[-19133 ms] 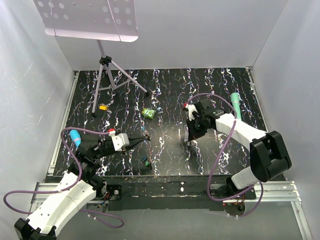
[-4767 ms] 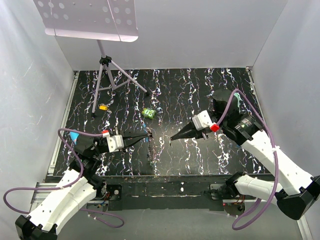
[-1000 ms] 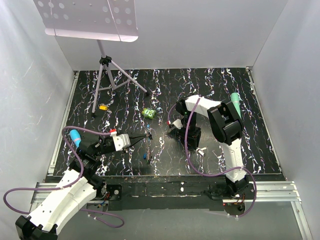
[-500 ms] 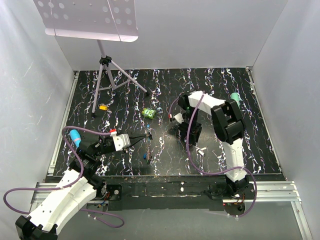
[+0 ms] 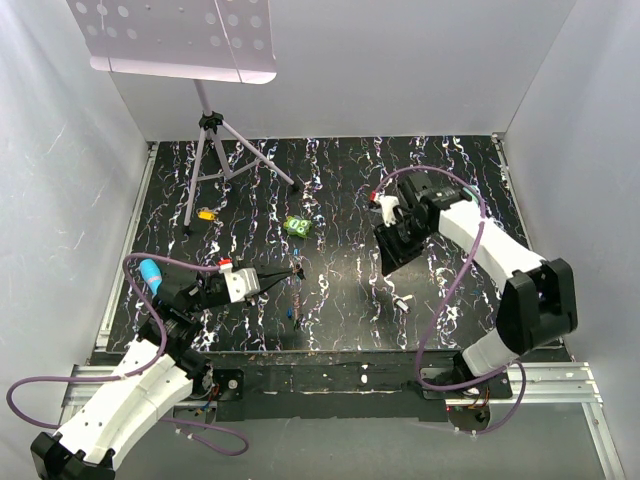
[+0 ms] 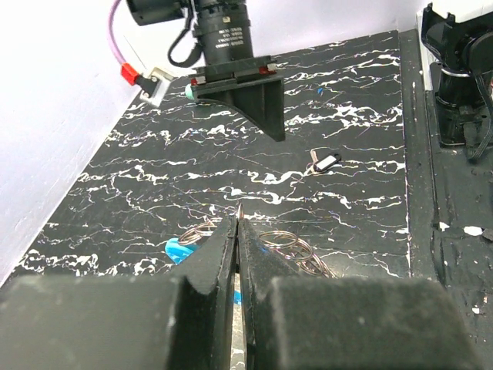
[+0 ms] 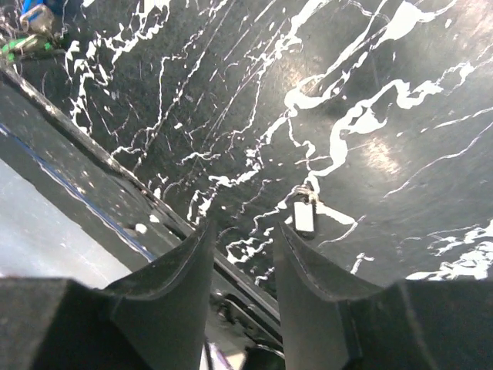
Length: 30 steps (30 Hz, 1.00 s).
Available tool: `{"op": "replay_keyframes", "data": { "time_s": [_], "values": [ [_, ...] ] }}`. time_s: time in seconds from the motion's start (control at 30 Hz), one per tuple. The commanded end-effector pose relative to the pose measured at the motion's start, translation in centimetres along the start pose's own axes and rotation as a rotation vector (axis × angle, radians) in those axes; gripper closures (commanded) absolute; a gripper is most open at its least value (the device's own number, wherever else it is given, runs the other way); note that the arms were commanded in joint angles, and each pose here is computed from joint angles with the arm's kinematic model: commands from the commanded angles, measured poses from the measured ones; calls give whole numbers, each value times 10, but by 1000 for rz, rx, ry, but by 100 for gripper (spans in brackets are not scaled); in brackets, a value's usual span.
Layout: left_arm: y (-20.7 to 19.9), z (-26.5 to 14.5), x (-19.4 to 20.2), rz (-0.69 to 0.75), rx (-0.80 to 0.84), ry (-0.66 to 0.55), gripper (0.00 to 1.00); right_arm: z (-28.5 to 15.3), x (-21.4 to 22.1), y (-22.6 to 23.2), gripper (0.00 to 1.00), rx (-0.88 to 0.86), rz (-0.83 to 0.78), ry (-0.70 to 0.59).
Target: Put the keys on the keyring
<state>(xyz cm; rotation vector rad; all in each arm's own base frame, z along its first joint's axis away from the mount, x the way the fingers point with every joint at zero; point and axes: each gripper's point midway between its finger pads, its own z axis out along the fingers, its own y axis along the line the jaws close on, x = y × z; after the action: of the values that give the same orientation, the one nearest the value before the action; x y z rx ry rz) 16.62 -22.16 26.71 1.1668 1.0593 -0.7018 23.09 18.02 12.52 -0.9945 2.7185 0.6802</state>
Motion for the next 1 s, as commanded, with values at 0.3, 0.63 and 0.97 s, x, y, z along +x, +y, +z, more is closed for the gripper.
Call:
{"op": "replay_keyframes", "data": {
  "time_s": [0.3, 0.63, 0.97],
  "values": [
    [11, -1, -7, 23, -44, -7, 100, 30, 11, -24, 55, -40, 463, -299],
    [11, 2, -2, 5, -32, 7, 100, 46, 29, -45, 59, 7, 480, -347],
    [10, 3, -1, 3, -29, 11, 100, 46, 40, -50, 61, -45, 569, -373]
  ]
}}
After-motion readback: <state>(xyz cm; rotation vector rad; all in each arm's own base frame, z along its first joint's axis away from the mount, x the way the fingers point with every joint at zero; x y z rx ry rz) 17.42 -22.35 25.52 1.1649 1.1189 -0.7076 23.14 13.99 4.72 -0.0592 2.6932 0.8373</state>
